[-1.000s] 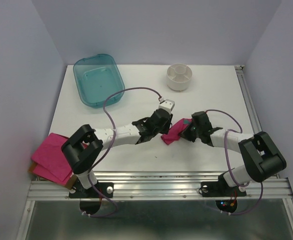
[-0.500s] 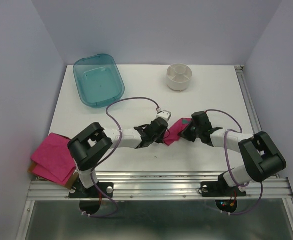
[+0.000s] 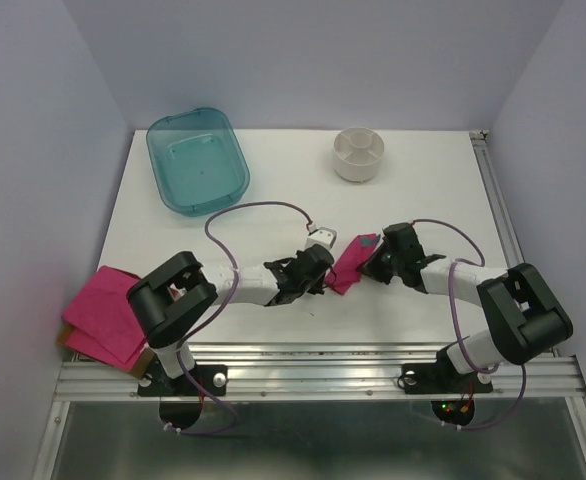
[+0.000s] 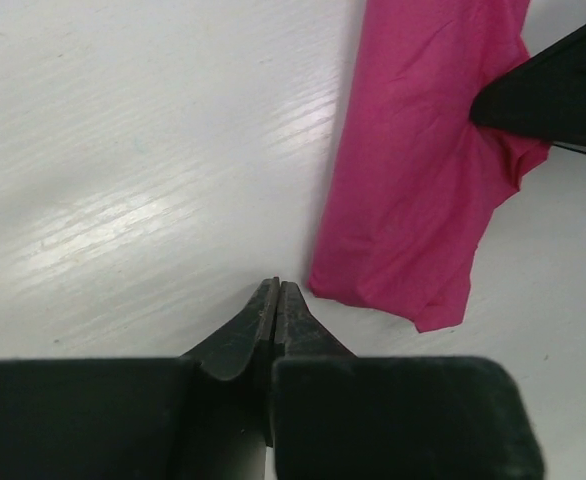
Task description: Place the utensils on the paper napkin and roll it up
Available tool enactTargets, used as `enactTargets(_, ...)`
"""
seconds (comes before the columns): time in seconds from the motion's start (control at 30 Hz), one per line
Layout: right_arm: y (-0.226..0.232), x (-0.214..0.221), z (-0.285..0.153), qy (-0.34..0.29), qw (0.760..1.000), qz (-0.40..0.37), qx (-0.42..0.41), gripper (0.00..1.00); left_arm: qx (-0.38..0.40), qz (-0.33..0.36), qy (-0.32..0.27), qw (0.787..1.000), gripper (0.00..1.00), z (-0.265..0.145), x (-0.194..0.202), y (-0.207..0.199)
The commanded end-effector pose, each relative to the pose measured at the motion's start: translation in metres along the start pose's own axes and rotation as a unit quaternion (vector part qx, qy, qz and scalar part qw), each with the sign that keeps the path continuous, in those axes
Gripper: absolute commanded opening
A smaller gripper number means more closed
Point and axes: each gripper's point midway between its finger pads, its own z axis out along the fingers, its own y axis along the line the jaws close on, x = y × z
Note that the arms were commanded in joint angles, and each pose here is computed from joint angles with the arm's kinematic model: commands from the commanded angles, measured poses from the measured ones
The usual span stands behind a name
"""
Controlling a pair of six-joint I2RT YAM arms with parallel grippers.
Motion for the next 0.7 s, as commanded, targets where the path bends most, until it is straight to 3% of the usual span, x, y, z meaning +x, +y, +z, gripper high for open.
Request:
enactTargets(0.0,-0.038,0.006,0.002,0.004,0.997,-0.010,0.071,0.01,-0.045,0.002,-0.021,0.999,0.14,-0.018,-0.020,0.014)
enactTargets(0.17,-0.038,0.010,0.001,0.012,0.998,-0.010,0.066,0.01,-0.039,0.004,-0.057,0.998,0.38,-0.025,-0.063,0.006)
enactTargets(0.2,-0.039,0.011,0.000,0.014,0.998,-0.010,0.067,0.01,-0.030,0.008,-0.070,0.997,0.47,-0.027,-0.078,0.000)
enactTargets(0.33,-0.040,0.013,-0.003,0.014,0.998,-0.008,0.063,0.01,-0.008,0.031,-0.082,0.996,0.61,-0.023,-0.103,-0.018)
enactTargets(0.43,-0.041,0.013,-0.004,0.014,0.998,-0.009,0.066,0.01,0.017,0.036,-0.085,0.996,0.65,-0.020,-0.112,-0.033)
enactTargets(0.67,-0.053,0.018,-0.008,0.017,0.997,-0.012,0.080,0.01,0.040,0.075,-0.062,0.994,0.68,0.003,-0.094,-0.058)
